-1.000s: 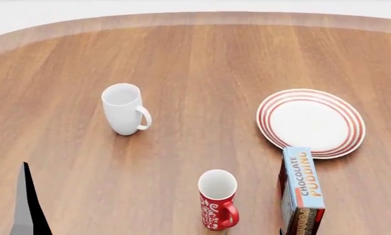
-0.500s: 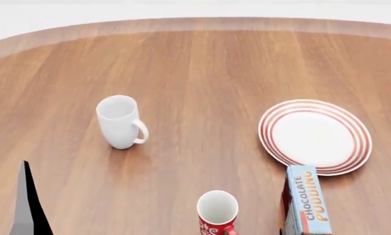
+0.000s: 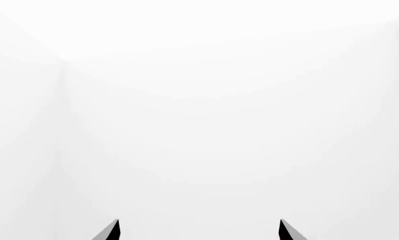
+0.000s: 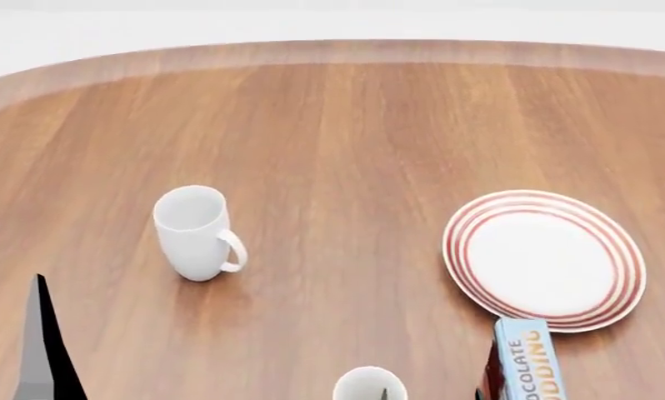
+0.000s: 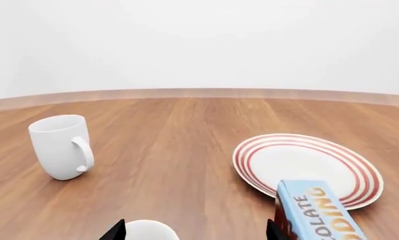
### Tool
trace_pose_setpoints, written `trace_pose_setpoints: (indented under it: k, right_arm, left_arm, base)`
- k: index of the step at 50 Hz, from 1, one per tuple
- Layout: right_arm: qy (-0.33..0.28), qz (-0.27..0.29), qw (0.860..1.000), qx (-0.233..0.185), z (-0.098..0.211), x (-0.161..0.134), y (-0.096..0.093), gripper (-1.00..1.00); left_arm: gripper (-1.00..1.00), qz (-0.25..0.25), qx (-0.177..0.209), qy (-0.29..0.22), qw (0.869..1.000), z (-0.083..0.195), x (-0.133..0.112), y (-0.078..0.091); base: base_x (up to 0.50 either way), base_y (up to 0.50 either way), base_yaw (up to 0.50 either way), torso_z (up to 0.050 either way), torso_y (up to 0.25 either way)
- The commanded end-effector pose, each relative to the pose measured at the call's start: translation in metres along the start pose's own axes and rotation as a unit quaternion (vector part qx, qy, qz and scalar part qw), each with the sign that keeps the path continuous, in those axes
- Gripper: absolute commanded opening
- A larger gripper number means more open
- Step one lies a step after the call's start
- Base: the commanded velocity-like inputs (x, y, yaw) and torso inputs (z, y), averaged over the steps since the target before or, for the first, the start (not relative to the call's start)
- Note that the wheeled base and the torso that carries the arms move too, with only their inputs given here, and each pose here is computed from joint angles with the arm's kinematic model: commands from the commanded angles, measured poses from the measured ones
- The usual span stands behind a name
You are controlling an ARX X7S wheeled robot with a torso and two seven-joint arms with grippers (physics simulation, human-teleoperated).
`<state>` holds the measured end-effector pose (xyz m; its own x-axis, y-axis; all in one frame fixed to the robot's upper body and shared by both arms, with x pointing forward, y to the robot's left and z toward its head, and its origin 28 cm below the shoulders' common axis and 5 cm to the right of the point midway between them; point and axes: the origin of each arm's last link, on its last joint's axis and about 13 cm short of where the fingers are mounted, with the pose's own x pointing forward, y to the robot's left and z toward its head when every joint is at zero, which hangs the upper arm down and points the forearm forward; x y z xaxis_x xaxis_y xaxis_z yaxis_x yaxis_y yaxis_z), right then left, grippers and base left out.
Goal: Pick up the red mug and put it on the plate
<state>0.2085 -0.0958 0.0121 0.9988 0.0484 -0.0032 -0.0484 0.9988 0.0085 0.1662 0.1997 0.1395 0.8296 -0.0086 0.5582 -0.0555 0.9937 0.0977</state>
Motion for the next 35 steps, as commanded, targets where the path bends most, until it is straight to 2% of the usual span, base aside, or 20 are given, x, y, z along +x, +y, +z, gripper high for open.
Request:
trace_pose_setpoints:
  k: [1,35]
  right_arm:
    - [0.001,-0.001,1.0,-0.001,0.0,0.0,0.0001,1.0]
    - [0.001,-0.001,1.0,0.0,0.0,0.0005,-0.0001,1.0]
  left_arm:
    - [1.0,0.0,0.0,-0.001,1.0,0.0006,-0.0002,0.0004]
    - [1.0,0.001,0.0,-0.004,1.0,0.0026,-0.0021,0.0009]
  base:
    - [0.16,0.0,0.0,0.0,0.0]
    - [0.17,0.0,0.0,0.0,0.0]
